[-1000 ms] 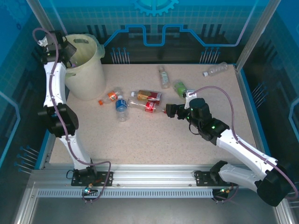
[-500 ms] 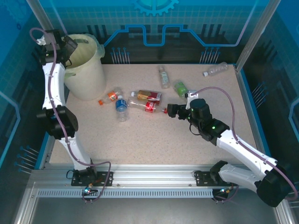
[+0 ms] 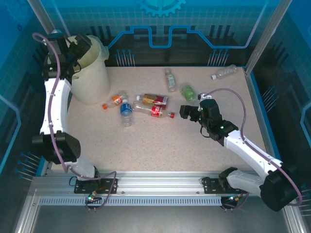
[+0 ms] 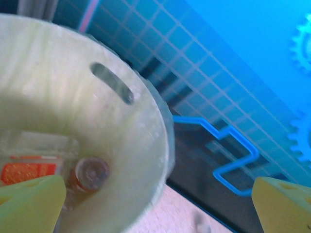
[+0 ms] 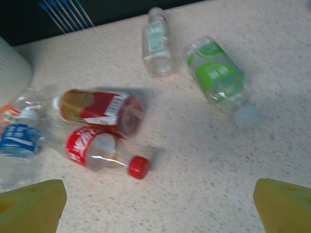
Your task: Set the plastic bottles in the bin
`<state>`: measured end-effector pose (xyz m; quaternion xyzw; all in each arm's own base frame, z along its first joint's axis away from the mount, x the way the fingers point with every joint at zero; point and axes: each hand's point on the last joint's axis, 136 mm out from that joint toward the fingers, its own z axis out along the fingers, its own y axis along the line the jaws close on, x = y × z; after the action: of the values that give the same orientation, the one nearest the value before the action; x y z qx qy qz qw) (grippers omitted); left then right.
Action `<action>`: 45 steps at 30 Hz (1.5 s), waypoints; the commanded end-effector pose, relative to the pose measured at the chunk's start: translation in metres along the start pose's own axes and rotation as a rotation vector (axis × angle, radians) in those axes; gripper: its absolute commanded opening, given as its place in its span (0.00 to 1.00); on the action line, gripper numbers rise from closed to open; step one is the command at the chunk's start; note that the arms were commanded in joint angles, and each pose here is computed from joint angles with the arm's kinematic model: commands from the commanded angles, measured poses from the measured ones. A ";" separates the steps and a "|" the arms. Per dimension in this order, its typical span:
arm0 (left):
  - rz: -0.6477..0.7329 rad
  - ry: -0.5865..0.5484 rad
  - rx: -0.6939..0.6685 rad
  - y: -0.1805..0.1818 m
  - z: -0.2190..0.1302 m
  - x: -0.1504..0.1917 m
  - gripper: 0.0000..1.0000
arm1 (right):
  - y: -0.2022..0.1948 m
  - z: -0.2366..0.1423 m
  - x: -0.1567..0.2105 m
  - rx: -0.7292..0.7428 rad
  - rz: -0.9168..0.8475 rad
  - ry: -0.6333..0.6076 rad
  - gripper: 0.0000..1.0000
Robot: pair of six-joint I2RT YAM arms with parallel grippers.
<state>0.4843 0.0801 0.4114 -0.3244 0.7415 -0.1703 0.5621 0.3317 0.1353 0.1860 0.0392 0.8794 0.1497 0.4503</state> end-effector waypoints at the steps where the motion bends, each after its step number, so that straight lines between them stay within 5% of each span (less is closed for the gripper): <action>1: 0.016 0.013 0.151 -0.033 -0.036 0.010 0.99 | -0.015 0.006 -0.006 0.050 0.029 0.048 1.00; 7: 0.005 0.111 0.276 -0.049 -0.070 0.064 0.99 | -0.031 0.022 -0.013 0.066 0.023 0.130 1.00; 25: 0.062 0.446 0.215 -0.003 -0.103 0.214 0.99 | -0.079 0.090 -0.002 0.127 -0.142 0.478 1.00; 45: 0.087 0.484 0.167 0.015 -0.099 0.249 0.99 | -0.087 0.187 0.003 0.073 -0.408 0.651 0.94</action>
<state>0.3492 -0.0885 0.2514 -0.2047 0.8517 -0.2898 0.3857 0.4825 0.0940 0.0617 -0.1400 0.9728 0.0309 0.1822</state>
